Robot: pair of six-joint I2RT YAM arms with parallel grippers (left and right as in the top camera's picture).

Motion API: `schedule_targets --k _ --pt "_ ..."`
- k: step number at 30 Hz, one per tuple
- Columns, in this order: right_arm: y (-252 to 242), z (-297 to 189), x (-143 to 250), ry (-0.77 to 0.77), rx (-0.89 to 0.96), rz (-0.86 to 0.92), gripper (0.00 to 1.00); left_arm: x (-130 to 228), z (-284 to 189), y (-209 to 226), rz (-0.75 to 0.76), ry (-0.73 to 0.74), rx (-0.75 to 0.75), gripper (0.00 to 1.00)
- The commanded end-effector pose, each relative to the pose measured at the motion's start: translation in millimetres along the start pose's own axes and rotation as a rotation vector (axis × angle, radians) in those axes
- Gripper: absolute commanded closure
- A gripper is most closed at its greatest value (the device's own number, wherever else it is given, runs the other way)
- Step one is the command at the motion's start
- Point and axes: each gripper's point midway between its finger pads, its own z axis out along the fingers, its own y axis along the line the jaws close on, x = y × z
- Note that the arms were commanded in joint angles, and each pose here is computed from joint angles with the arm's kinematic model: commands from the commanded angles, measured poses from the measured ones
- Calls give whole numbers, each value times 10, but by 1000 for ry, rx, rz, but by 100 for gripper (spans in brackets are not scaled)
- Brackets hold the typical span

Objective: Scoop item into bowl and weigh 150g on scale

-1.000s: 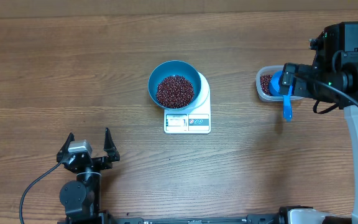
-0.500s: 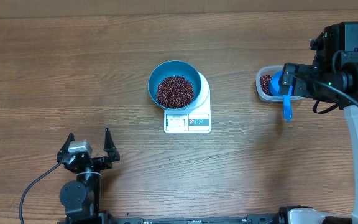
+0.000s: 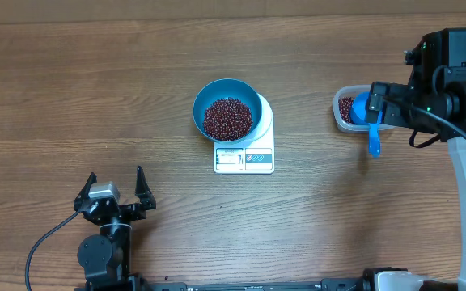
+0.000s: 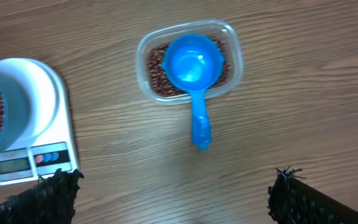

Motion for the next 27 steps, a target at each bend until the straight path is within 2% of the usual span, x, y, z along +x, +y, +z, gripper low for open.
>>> schedule_targets --k 1,11,17,20,22,27 --pt "-98 -186 -52 -64 38 -2 0 -4 -5 24 20 -6 -11 1" --pt "-97 -352 -26 -112 17 10 0 -4 -5 24 20 -6 -11 1" --pt "179 -602 -570 -445 -156 21 0 -2 -4 24 20 -6 -11 1" --pt "292 -704 -718 -602 -236 12 0 -4 -5 24 20 -6 -11 0" --pt "345 -696 -725 -723 -284 4 0 -4 -5 24 20 -6 -11 0" --pt "425 -486 -477 -853 -359 -22 0 -4 -5 24 20 -6 -11 0"
